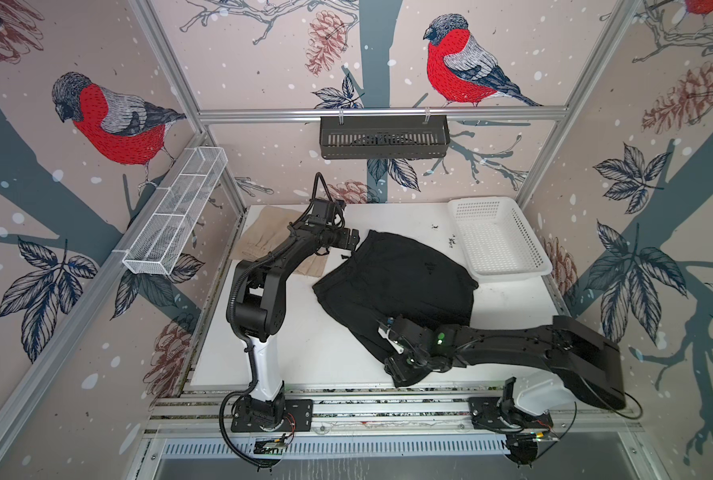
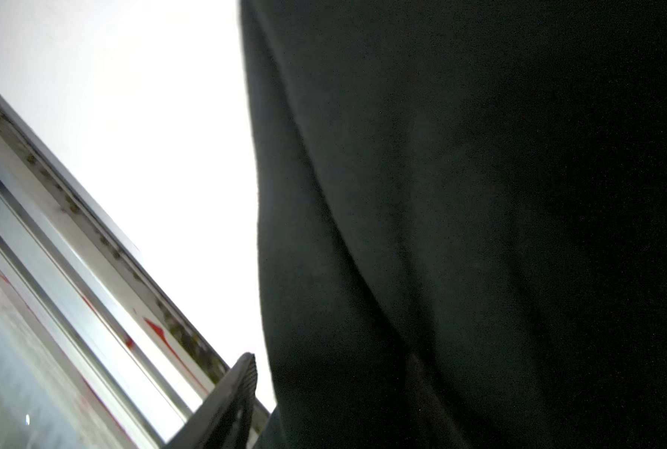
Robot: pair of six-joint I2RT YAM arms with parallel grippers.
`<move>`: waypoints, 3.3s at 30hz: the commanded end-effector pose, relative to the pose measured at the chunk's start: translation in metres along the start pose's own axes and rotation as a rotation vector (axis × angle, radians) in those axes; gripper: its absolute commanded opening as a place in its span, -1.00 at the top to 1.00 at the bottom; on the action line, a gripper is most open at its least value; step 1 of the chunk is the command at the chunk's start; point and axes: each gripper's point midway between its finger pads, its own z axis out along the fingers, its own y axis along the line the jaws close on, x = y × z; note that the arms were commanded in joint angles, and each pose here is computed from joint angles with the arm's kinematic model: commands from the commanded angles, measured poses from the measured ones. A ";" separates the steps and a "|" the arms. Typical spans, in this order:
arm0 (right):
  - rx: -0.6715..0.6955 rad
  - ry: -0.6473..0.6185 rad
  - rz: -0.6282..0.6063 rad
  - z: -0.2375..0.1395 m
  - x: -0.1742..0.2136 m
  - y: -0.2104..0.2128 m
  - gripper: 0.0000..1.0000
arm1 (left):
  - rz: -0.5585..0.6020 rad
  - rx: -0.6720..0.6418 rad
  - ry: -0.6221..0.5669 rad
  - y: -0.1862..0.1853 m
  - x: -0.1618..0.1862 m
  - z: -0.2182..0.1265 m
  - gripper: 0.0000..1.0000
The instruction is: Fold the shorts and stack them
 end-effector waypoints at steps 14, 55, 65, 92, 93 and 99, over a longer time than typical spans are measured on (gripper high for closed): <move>-0.157 -0.378 0.149 -0.084 -0.076 -0.014 -0.61 | 0.108 -0.181 0.137 -0.006 0.003 0.113 -0.94; 0.210 -0.053 0.177 -0.040 -0.032 -0.067 -0.58 | -0.538 -0.354 -0.062 0.077 0.098 -0.113 -0.93; 0.161 0.004 0.298 -0.025 0.032 -0.039 -0.58 | -0.656 -0.301 -0.071 0.069 0.166 -0.121 -0.93; 0.252 -0.115 0.336 -0.034 0.030 -0.050 0.83 | -0.675 -0.193 -0.061 0.049 0.206 -0.108 -0.28; 0.254 -0.113 0.336 -0.033 0.031 -0.050 0.84 | -0.668 -0.195 -0.071 0.049 0.204 -0.112 -0.39; 0.215 -0.124 0.341 -0.024 0.031 -0.046 0.86 | -0.628 -0.117 -0.032 0.034 0.207 -0.111 -0.69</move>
